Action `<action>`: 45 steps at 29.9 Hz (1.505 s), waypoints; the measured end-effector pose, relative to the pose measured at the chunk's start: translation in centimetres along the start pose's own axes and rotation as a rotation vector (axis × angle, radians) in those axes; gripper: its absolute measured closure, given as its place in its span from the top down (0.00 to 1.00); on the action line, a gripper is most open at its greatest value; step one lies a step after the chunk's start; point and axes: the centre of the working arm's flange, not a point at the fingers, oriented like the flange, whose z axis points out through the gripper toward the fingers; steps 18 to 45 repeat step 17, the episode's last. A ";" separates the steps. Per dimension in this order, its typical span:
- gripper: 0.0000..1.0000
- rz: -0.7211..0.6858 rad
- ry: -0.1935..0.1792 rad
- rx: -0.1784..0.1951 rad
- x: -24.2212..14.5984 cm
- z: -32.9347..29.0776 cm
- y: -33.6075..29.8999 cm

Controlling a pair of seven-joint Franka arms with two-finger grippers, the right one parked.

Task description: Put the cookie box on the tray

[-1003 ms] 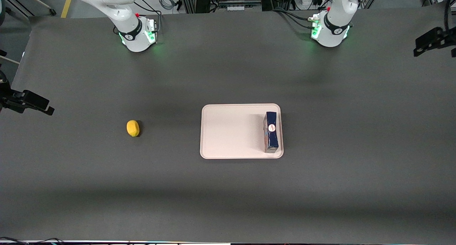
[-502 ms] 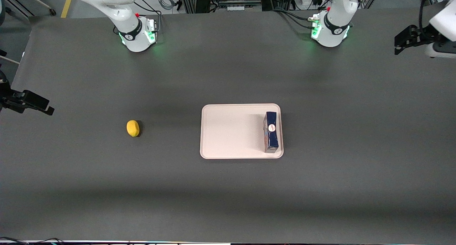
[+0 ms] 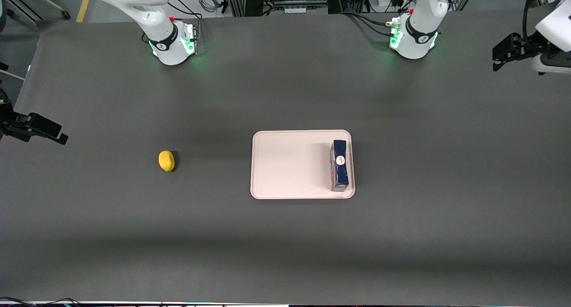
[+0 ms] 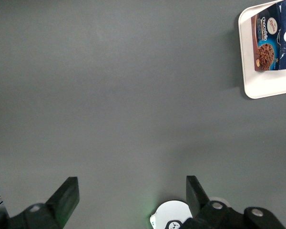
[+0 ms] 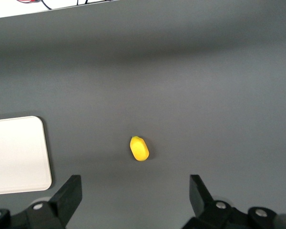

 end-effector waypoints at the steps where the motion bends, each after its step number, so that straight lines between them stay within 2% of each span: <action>1: 1.00 -0.001 0.000 -0.003 0.0 0.0 -0.2; 45: 1.00 -0.013 -0.009 -0.011 0.4 0.3 -1.3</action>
